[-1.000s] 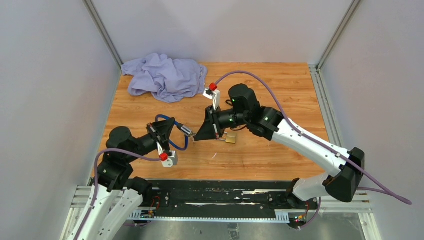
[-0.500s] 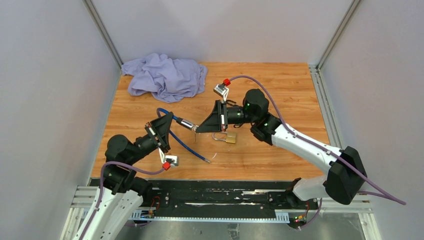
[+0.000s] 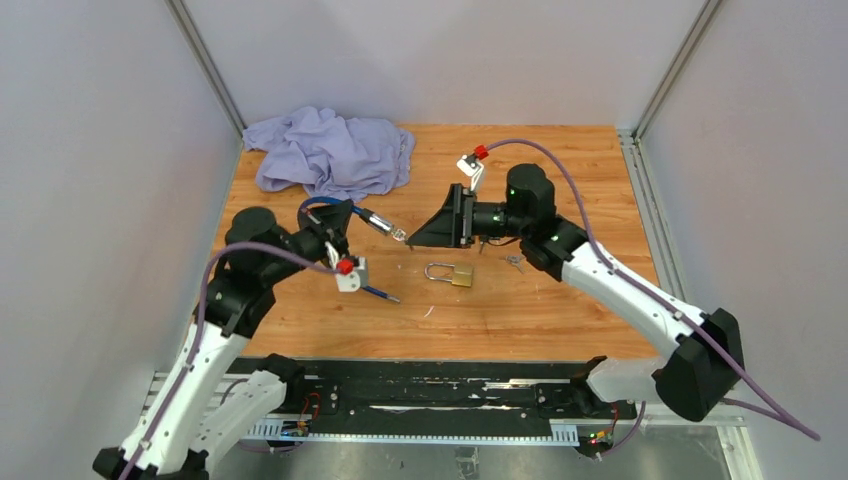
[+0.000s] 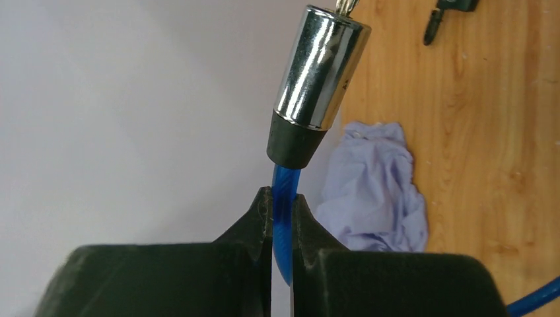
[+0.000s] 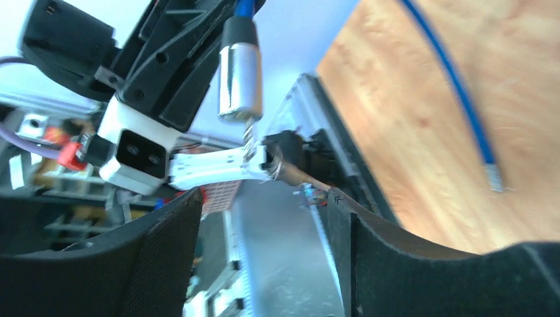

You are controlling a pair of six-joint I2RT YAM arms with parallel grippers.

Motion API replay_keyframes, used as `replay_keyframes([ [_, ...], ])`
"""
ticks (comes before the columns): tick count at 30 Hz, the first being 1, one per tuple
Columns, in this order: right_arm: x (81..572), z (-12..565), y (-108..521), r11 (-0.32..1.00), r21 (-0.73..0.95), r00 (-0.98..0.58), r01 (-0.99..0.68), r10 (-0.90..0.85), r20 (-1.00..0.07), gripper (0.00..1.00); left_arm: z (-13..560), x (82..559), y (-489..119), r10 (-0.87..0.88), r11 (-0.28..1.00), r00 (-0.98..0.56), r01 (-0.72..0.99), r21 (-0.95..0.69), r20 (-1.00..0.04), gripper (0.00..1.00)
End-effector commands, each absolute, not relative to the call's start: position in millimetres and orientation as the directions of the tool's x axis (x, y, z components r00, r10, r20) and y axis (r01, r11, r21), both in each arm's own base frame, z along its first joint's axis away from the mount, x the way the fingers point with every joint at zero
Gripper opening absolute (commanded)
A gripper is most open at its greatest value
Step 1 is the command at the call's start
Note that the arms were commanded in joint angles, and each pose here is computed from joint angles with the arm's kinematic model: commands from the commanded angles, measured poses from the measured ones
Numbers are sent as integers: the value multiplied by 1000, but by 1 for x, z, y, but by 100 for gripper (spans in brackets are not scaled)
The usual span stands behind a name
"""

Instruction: Unlock with the key

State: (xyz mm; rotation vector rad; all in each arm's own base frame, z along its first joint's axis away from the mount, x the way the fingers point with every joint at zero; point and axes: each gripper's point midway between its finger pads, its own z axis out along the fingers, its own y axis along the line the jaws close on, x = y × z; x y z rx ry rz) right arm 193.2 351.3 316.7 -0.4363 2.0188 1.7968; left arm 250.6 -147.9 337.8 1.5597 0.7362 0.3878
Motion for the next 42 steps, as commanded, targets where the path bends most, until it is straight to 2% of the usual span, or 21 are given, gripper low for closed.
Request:
replay_keyframes([
  [1, 220, 294, 304, 390, 740, -791, -549, 45, -610, 70, 278, 274, -138, 764, 25, 518, 572, 820, -385, 0],
  [4, 237, 264, 273, 551, 676, -786, -489, 58, -616, 71, 255, 295, -135, 815, 52, 394, 681, 731, -425, 0],
  [7, 253, 233, 238, 734, 535, -766, -418, 32, -642, 73, 233, 315, -134, 857, 78, 277, 763, 642, -433, 0],
  [12, 272, 202, 195, 893, 339, -737, -295, 13, -676, 75, 196, 350, -136, 903, 110, 139, 840, 532, -406, 0],
  [19, 294, 150, 154, 982, 138, -787, -126, -14, -617, 76, 150, 385, -139, 938, 121, 46, 885, 449, -343, 1],
  [27, 312, 98, 132, 1000, 27, -861, -7, 8, -508, 75, 109, 417, -140, 954, 140, 4, 880, 454, -301, 10],
  [31, 318, 81, 124, 998, 15, -881, 56, 56, -470, 74, 105, 430, -142, 951, 163, -8, 862, 480, -308, 25],
  [34, 321, 70, 124, 996, 27, -890, 91, 93, -447, 73, 105, 439, -141, 954, 167, -12, 850, 500, -298, 43],
  [37, 323, 60, 127, 994, 41, -901, 105, 113, -419, 71, 106, 445, -135, 961, 175, -29, 835, 522, -276, 67],
  [38, 325, 58, 128, 993, 45, -901, 110, 118, -417, 70, 108, 445, -134, 960, 180, -35, 836, 519, -277, 72],
  [39, 326, 56, 129, 992, 45, -902, 114, 122, -413, 70, 111, 443, -134, 959, 183, -37, 840, 512, -282, 81],
  [40, 327, 55, 130, 992, 49, -902, 117, 127, -412, 69, 114, 439, -135, 957, 183, -37, 848, 498, -288, 95],
  [41, 329, 53, 130, 991, 52, -902, 120, 131, -410, 69, 118, 435, -135, 955, 186, -40, 854, 485, -295, 99],
  [42, 331, 52, 131, 991, 56, -902, 123, 136, -410, 68, 126, 434, -136, 950, 199, -48, 854, 481, -309, 98],
])
